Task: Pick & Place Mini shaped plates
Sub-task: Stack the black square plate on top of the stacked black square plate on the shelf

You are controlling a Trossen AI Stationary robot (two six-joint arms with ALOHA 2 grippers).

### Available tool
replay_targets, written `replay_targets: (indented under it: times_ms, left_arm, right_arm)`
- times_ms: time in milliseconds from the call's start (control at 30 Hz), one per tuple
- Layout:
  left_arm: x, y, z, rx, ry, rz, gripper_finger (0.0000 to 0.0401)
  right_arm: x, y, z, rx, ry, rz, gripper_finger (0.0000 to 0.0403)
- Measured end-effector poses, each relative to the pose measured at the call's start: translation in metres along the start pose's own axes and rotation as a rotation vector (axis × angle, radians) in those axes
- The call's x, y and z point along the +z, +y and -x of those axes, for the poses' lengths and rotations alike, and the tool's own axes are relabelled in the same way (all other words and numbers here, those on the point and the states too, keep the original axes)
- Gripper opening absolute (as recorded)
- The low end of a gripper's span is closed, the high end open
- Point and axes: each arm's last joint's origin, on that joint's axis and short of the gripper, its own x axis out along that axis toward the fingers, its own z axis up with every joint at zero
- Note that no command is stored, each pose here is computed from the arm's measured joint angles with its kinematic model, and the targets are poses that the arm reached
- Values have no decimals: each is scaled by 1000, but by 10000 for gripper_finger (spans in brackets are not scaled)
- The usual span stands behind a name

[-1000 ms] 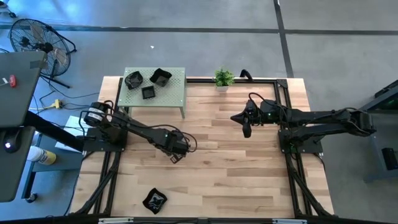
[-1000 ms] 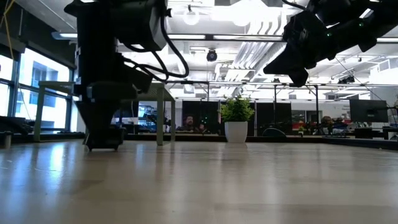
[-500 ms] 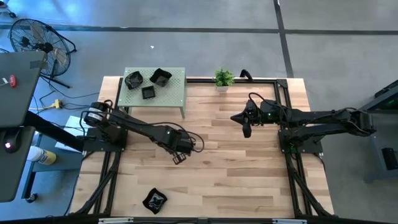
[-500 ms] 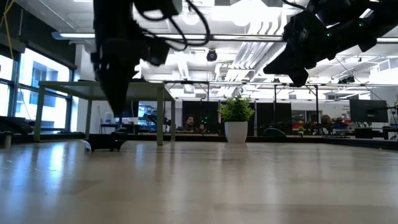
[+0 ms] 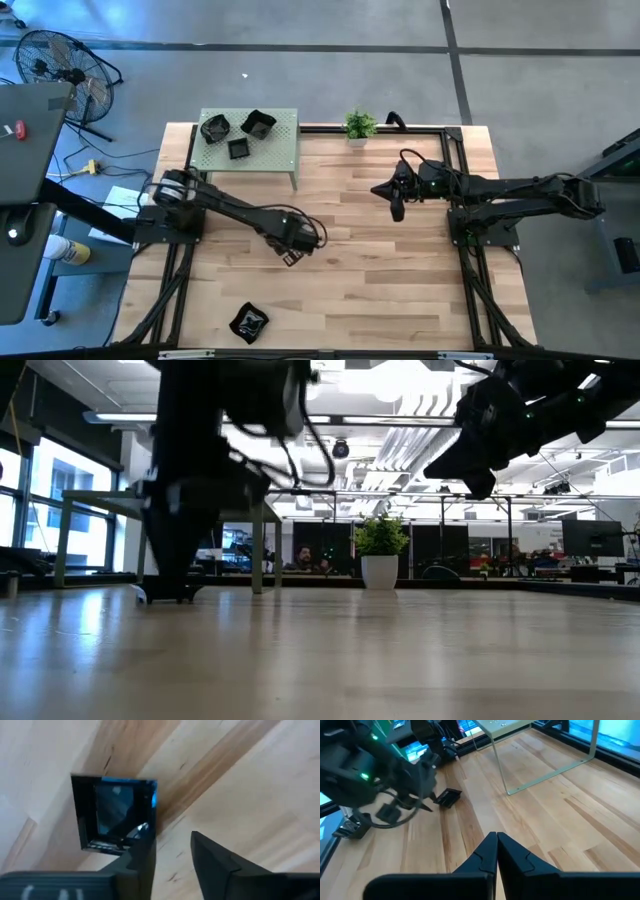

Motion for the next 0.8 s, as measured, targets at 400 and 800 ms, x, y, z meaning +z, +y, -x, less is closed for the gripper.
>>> replay_targets:
  times_ms: [400,800]
  left_arm:
    - [1,-1,-10,77,-28,66,115]
    - [-7,5,-26,81,14,54,92]
  right_arm:
    - [0,1,0,26,7,-2,4]
    - [0,1,0,26,7,-3,3]
